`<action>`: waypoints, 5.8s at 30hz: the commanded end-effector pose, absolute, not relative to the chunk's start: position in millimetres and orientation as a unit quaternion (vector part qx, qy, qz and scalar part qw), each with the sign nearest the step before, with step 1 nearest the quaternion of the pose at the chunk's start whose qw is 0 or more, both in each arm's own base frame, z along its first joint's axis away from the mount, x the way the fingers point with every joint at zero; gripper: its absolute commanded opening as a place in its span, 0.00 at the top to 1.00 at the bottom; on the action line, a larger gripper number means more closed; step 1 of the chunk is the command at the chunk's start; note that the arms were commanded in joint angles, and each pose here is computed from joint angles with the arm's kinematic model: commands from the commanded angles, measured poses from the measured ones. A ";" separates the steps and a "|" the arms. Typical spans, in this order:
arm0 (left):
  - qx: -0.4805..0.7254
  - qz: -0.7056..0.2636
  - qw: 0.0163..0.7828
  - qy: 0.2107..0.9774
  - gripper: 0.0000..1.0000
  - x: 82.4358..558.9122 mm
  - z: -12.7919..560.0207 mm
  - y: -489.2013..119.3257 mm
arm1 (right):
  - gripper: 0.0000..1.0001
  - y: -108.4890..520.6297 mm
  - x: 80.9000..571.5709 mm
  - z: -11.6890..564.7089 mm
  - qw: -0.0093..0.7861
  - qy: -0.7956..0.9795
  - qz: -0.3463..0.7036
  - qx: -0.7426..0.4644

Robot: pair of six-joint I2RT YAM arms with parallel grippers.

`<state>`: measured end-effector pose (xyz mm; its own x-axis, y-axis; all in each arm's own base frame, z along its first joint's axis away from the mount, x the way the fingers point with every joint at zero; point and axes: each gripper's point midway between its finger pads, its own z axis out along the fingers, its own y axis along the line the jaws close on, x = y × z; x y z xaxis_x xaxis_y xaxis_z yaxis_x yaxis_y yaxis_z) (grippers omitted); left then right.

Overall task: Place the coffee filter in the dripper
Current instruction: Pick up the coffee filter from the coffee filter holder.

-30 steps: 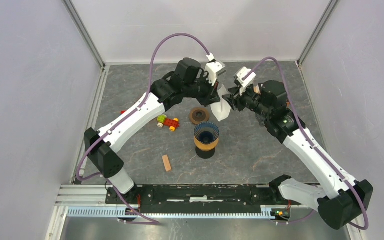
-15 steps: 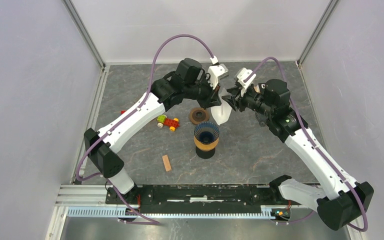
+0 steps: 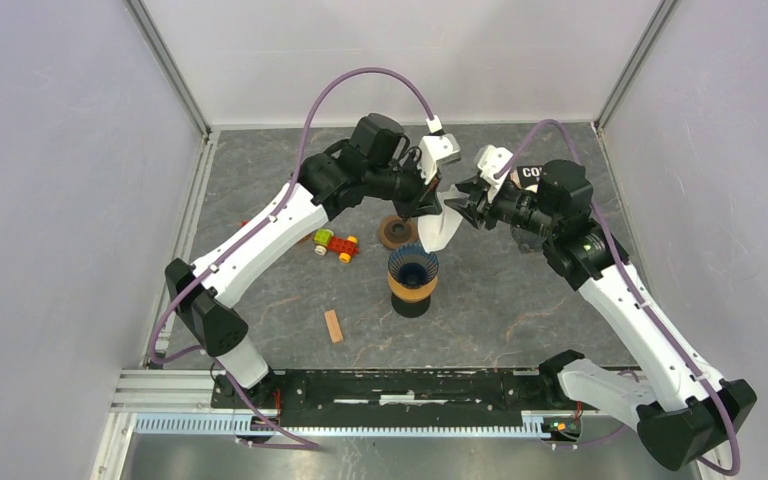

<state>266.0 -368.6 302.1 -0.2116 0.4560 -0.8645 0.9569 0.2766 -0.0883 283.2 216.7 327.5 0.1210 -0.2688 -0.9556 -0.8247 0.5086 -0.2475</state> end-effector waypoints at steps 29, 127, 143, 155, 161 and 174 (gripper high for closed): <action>0.577 -0.311 0.401 0.640 0.98 236.9 320.4 -354.8 | 0.59 212.9 258.3 344.4 0.612 0.565 0.231 -0.503; 0.590 -0.302 0.417 0.622 0.98 229.2 316.4 -360.2 | 0.85 222.6 234.8 320.3 0.577 0.535 0.271 -0.555; 0.588 -0.298 0.415 0.626 0.98 230.3 313.6 -361.5 | 0.86 208.0 253.4 325.1 0.599 0.560 0.209 -0.532; 0.590 -0.297 0.420 0.623 0.98 229.7 315.3 -360.3 | 0.88 210.5 248.5 328.0 0.598 0.554 0.222 -0.534; 0.606 -0.318 0.395 0.613 0.98 217.4 307.9 -362.3 | 0.62 216.9 245.6 332.4 0.596 0.545 0.243 -0.537; 0.628 -0.321 0.366 0.607 0.98 205.5 292.8 -358.4 | 0.44 219.4 239.4 333.4 0.590 0.531 0.250 -0.554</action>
